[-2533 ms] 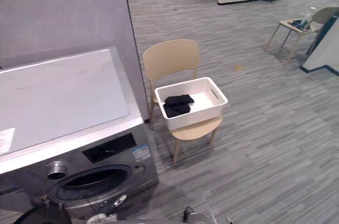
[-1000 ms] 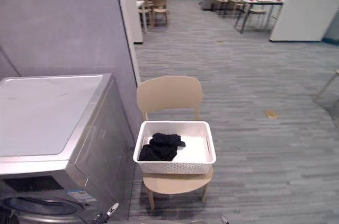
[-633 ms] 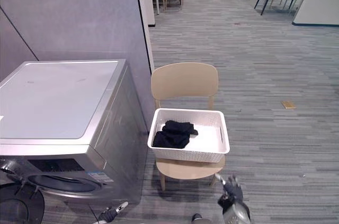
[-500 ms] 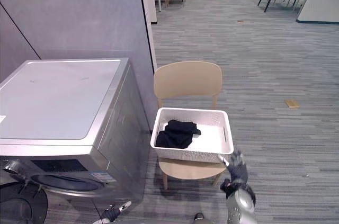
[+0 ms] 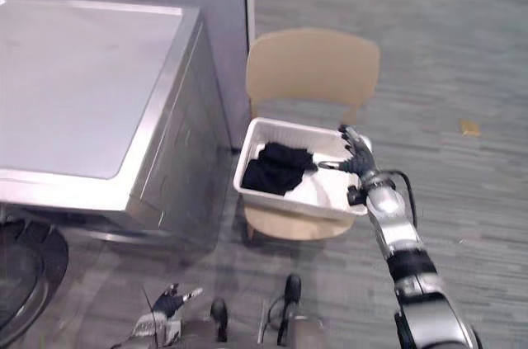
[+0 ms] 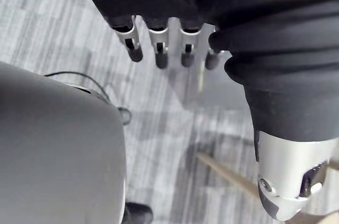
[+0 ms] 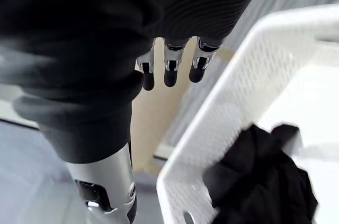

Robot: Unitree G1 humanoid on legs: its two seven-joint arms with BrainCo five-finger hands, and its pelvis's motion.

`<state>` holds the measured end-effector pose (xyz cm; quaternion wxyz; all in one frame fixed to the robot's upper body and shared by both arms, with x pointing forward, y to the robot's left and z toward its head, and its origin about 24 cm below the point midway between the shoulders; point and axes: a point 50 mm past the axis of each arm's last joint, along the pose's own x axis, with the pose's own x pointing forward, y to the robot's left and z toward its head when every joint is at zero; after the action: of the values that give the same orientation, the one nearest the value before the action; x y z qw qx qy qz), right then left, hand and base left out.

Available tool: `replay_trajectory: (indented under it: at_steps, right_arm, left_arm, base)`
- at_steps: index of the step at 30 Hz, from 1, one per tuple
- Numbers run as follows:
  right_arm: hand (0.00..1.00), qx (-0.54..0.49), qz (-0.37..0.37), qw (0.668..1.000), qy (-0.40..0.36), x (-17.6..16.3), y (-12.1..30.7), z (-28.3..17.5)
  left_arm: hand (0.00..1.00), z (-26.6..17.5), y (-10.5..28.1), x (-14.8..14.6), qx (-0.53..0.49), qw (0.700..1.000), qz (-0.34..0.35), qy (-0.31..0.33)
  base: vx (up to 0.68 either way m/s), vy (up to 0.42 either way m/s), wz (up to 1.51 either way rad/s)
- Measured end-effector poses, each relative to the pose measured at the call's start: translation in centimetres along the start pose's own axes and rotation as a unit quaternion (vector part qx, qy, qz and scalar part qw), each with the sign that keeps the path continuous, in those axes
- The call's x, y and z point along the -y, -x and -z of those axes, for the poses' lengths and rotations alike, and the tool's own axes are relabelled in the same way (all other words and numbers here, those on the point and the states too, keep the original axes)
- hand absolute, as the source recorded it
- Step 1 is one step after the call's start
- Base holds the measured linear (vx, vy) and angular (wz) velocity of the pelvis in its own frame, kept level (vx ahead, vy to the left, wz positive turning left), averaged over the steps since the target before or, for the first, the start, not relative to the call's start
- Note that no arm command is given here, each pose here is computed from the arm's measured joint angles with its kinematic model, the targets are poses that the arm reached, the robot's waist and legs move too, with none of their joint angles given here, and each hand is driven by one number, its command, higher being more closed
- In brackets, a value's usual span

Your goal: Pick up the laundry basket with both hands and put the clothes into the washing machine.

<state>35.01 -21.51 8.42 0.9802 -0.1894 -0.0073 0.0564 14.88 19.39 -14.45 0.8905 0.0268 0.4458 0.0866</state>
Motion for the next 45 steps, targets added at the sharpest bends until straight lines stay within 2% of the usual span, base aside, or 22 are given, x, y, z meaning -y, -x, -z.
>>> replay_trajectory:
  at_steps: [7, 11, 17, 24, 30, 34, 38, 45]
  right_arm:
    - [0.00, -0.002, -0.060, 0.998, -0.017, -1.1, -2.4, -2.4]
    - [0.00, 0.001, -0.071, 0.997, -0.028, -2.2, -3.5, -3.6]
    - [0.00, -0.003, -0.039, 0.998, -0.045, -2.2, -4.8, -5.0]
    - [0.00, 0.026, 0.054, 0.995, -0.075, 1.5, -6.1, -8.4]
    - [0.00, 0.056, 0.075, 0.989, -0.111, 3.0, -6.1, -10.2]
    - [0.00, 0.090, 0.061, 0.985, -0.131, 2.6, -5.7, -11.0]
    - [0.00, 0.093, 0.052, 0.985, -0.133, 2.1, -5.1, -10.0]
    - [0.00, 0.078, 0.076, 0.984, -0.144, 3.2, -4.3, -8.1]
  left_arm:
    - [0.00, -4.3, -0.7, 0.9, 0.064, 0.997, 0.014, 0.049]
    - [0.00, -5.8, -0.7, 1.6, 0.088, 0.995, 0.026, 0.046]
    - [0.00, -7.9, -0.7, 2.0, 0.123, 0.991, 0.024, 0.040]
    - [0.00, -9.8, -0.4, 2.6, 0.159, 0.986, 0.027, 0.038]
    - [0.00, -9.8, -0.4, 2.7, 0.160, 0.986, 0.027, 0.040]
    - [0.00, -9.9, -0.4, 2.5, 0.160, 0.986, 0.021, 0.047]
    - [0.00, -10.0, -0.4, 2.6, 0.163, 0.985, 0.017, 0.049]
    - [0.00, -10.1, -0.2, 3.5, 0.164, 0.985, 0.028, 0.046]
  base:
    - [-0.14, -0.017, 0.29]
    - [-0.14, -0.004, 0.12]
    - [-0.08, -0.025, 0.00]
    - [0.03, -0.023, 0.10]
    - [0.04, 0.004, -0.01]
    - [-0.02, -0.001, -0.17]
    - [-0.03, -0.012, -0.12]
    - [0.00, -0.034, -0.10]
